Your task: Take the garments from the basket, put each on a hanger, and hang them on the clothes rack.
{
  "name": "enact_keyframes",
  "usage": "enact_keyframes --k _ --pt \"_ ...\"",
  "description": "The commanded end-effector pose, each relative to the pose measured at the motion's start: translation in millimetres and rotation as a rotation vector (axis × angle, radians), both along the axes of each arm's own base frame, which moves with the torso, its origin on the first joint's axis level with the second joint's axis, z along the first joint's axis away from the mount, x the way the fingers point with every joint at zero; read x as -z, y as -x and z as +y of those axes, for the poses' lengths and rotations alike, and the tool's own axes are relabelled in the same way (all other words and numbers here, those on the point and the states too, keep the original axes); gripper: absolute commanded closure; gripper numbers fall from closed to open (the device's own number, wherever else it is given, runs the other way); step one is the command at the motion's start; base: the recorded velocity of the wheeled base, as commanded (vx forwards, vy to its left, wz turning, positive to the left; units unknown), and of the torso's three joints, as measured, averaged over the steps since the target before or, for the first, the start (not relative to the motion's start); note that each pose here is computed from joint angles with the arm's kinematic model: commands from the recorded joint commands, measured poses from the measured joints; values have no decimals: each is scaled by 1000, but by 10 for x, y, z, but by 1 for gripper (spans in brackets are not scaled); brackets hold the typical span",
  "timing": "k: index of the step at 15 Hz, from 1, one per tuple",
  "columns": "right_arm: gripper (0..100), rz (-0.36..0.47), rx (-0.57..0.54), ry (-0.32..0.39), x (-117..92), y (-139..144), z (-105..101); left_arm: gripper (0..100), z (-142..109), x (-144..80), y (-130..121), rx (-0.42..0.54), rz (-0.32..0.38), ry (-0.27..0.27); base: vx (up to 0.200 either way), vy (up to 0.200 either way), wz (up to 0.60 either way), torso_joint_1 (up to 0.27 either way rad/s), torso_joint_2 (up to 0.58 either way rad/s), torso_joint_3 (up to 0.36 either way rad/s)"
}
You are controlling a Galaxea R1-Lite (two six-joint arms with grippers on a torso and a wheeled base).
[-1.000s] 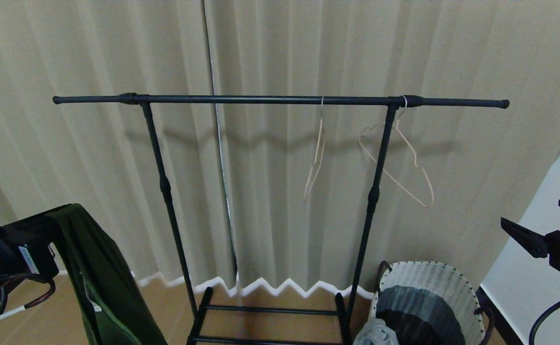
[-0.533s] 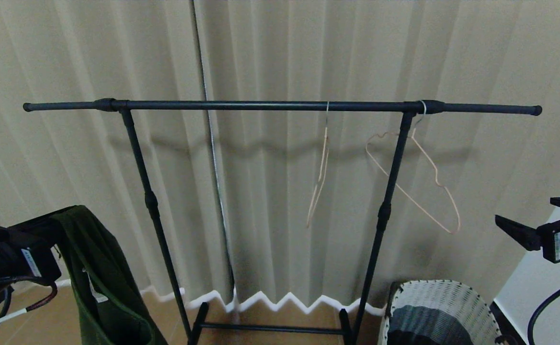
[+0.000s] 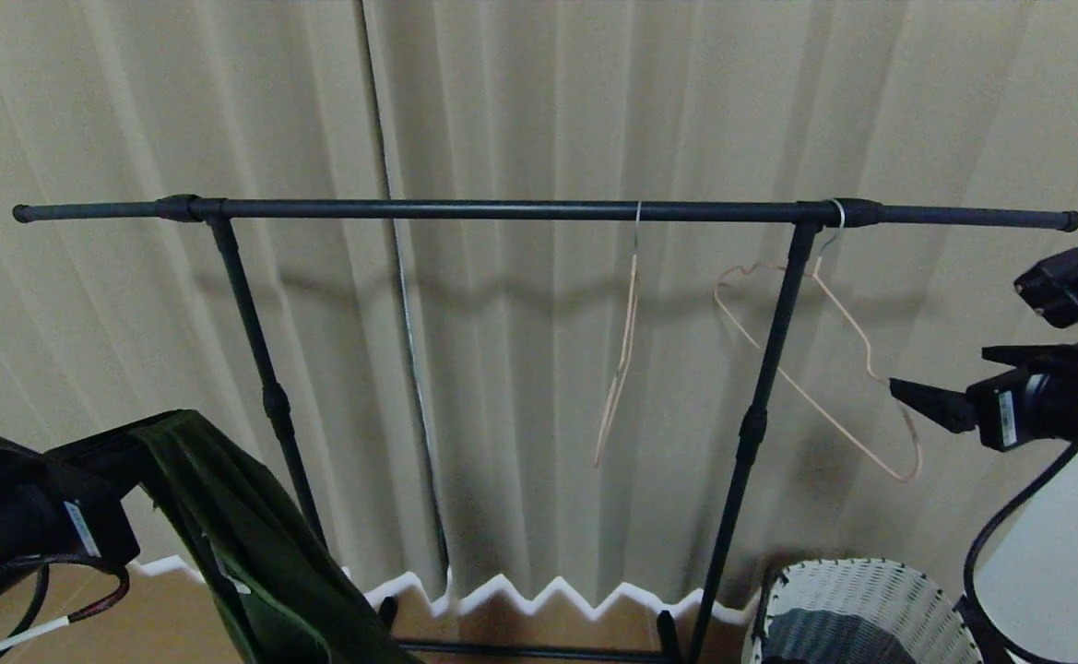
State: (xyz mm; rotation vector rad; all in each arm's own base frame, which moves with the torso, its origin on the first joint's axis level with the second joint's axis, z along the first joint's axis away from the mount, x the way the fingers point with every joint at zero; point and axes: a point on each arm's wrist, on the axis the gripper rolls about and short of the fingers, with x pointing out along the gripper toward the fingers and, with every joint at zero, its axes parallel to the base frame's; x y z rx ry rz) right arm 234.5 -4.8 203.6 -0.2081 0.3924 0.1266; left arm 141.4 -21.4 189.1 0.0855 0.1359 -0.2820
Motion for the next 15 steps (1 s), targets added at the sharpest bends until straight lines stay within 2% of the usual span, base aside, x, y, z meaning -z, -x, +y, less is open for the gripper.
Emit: enact_keyframes --k 1,4,9,15 --pt "0 71 -8 -54 -20 -350 112 100 -18 13 -13 11 9 -1 0 0 0 0 0 0" --pt "0 153 75 -76 58 -678 186 100 -19 26 -23 11 16 -2 0 0 0 0 0 0" --pt "0 236 93 -100 215 -803 251 100 -22 31 -28 12 19 -4 0 0 0 0 0 0" --pt "0 204 91 -127 143 -861 299 100 -24 35 -27 14 21 -4 0 0 0 0 0 0"
